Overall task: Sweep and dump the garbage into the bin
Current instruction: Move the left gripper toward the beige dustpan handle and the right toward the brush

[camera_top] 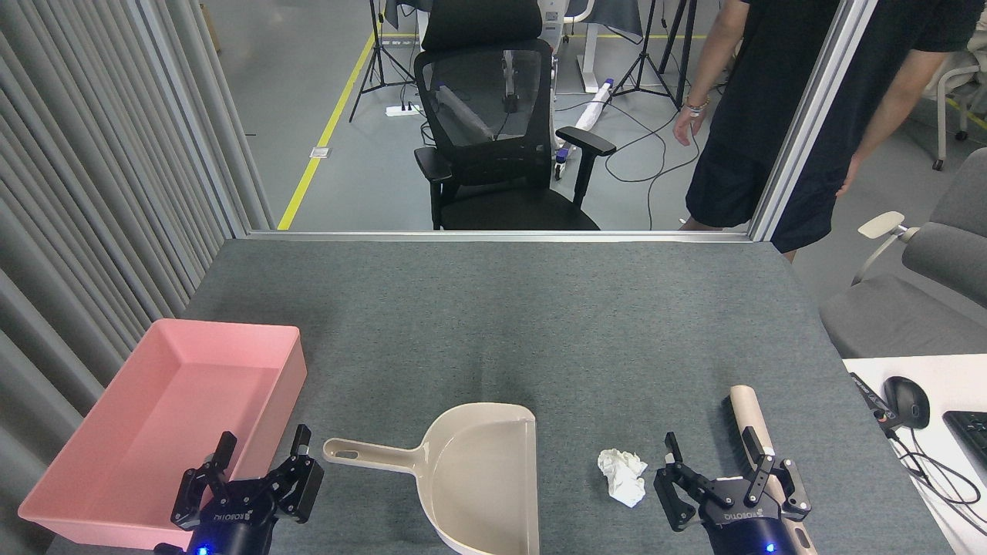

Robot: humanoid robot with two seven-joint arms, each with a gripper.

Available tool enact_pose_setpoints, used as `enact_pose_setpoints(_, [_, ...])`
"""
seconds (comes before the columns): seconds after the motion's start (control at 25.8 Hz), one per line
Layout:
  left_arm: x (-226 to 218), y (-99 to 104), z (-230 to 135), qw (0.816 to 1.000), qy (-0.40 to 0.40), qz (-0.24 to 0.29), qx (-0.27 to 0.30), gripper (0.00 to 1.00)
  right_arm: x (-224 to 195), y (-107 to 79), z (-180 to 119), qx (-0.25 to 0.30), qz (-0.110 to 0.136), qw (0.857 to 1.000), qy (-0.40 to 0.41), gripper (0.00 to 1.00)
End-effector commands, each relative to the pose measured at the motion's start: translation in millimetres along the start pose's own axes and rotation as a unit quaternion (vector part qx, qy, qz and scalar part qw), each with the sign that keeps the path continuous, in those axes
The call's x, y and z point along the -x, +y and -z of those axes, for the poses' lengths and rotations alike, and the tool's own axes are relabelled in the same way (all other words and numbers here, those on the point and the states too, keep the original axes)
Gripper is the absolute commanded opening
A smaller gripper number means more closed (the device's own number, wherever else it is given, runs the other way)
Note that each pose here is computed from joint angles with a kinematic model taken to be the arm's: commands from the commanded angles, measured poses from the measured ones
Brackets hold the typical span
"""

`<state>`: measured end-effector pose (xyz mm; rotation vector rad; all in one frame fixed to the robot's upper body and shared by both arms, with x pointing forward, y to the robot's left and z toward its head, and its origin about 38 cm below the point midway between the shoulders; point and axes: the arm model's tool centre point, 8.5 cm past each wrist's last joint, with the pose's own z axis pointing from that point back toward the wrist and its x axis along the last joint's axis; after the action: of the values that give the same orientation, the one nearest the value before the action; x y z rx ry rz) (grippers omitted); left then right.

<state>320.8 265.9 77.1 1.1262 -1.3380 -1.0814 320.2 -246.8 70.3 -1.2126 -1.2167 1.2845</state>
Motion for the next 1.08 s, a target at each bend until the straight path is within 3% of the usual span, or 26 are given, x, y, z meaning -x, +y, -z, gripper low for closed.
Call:
enact_pose_setpoints(0.0, [-1,-1,0,1.000,-0.001,-0.001,0.003,1.00,-1,-1.0,1,0.002,0.003,1.000,0.000,1.00])
enact_pose_setpoints(0.35, [-5,-1,-1,1.000,-0.017,0.004,0.001,0.99,6,-1.3,-1,0.000,-0.009,1.000,0.001,1.00])
enact_pose_setpoints(0.5, [-6,1,1,1.000,-0.018,0.000,-0.008,0.99,37,3.8,-21,-0.014,-0.037,0.999,0.019,1.00])
enact_pose_setpoints(0.66, [-10,3,4,1.000,-0.022,-0.015,-0.014,1.00,73,10.6,-44,-0.025,-0.028,0.999,0.038,1.00])
enact_pose_setpoints(0.7, [-11,6,6,0.998,-0.024,-0.047,-0.023,0.99,81,11.9,-50,-0.026,-0.020,0.999,0.041,1.00])
enact_pose_setpoints(0.77, [-10,11,7,0.984,-0.021,-0.174,-0.040,1.00,94,15.8,-63,-0.030,-0.005,0.998,0.049,1.00])
enact_pose_setpoints(0.85, [-10,15,8,0.946,-0.026,-0.318,-0.049,0.99,101,19.3,-69,-0.033,0.002,0.998,0.052,1.00])
enact_pose_setpoints(0.89, [-11,13,7,0.934,-0.033,-0.354,-0.039,0.99,101,19.3,-70,-0.031,0.003,0.998,0.051,1.00])
enact_pose_setpoints(1.05, [-15,7,4,0.923,-0.054,-0.382,-0.001,0.99,101,23.5,-76,-0.037,0.003,0.998,0.051,1.00])
